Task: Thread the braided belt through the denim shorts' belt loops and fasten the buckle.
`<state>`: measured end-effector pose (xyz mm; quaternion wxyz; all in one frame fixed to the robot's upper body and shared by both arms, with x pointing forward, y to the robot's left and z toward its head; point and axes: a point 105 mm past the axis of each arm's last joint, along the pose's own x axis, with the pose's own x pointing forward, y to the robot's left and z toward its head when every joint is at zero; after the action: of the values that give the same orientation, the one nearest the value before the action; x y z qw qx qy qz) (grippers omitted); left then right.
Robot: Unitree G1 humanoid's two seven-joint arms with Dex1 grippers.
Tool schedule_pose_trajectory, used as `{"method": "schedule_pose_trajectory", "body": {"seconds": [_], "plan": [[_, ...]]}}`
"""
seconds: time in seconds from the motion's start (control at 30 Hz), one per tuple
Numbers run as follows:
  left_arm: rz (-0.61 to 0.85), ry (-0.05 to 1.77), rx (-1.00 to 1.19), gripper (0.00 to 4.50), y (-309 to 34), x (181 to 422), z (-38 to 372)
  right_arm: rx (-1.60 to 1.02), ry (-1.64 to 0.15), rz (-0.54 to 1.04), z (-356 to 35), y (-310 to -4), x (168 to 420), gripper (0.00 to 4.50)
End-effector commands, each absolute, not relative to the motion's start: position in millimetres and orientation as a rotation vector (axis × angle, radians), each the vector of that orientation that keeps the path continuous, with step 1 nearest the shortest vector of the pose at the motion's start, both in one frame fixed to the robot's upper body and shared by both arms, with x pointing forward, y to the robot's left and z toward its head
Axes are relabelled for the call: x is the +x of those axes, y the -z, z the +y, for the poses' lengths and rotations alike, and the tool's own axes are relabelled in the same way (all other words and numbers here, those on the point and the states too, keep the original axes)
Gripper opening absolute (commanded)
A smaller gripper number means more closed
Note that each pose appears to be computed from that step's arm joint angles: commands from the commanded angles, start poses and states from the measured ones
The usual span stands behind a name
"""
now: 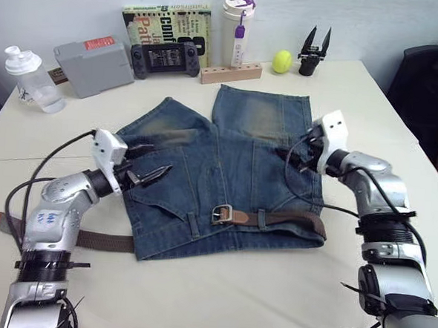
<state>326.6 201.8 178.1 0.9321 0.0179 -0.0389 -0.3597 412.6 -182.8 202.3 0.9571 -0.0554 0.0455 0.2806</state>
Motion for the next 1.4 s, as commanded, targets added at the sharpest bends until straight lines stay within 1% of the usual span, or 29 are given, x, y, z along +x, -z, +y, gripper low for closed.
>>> {"method": "schedule_pose_trajectory", "body": {"seconds": [0.03,0.17,0.23,0.3,0.37,0.47,0.53,0.63,0.7,0.93,1.1,1.23,1.4], "plan": [[-0.159,0.647,0.015,4.42,-202,311,219,-0.060,-0.605,-0.016,-176,-230,402,4.39],[-0.211,0.497,-0.072,4.42,-210,301,241,-0.044,-0.604,-0.024,-173,-229,397,4.39],[-0.229,0.394,-0.136,4.42,-209,292,261,-0.052,-0.637,-0.024,-164,-224,390,4.39],[-0.224,0.281,-0.184,4.42,-201,281,284,-0.059,-0.672,-0.009,-154,-217,384,4.39],[-0.187,0.189,-0.216,4.42,-185,269,304,-0.081,-0.709,-0.001,-145,-211,376,4.39],[-0.134,0.107,-0.252,4.42,-167,252,322,-0.102,-0.738,-0.001,-140,-207,368,4.39],[-0.116,0.067,-0.266,4.42,-161,244,330,-0.101,-0.745,-0.007,-140,-207,365,4.39],[-0.074,-0.001,-0.353,4.42,-145,232,342,-0.101,-0.740,0.005,-144,-203,363,4.39],[-0.074,-0.066,-0.429,4.42,-138,220,352,-0.107,-0.765,0.010,-144,-200,357,4.39],[-0.052,-0.185,-0.645,4.42,-116,194,366,-0.081,-0.826,0.012,-141,-198,345,4.39],[-0.010,-0.215,-0.726,4.42,-100,191,359,-0.092,-0.875,0.017,-132,-193,340,4.39],[0.014,-0.184,-0.766,4.42,-95,199,346,-0.116,-0.881,0.037,-129,-185,340,4.39],[-0.007,-0.181,-0.867,4.42,-99,210,342,-0.096,-0.845,0.043,-135,-182,346,4.39]]}}
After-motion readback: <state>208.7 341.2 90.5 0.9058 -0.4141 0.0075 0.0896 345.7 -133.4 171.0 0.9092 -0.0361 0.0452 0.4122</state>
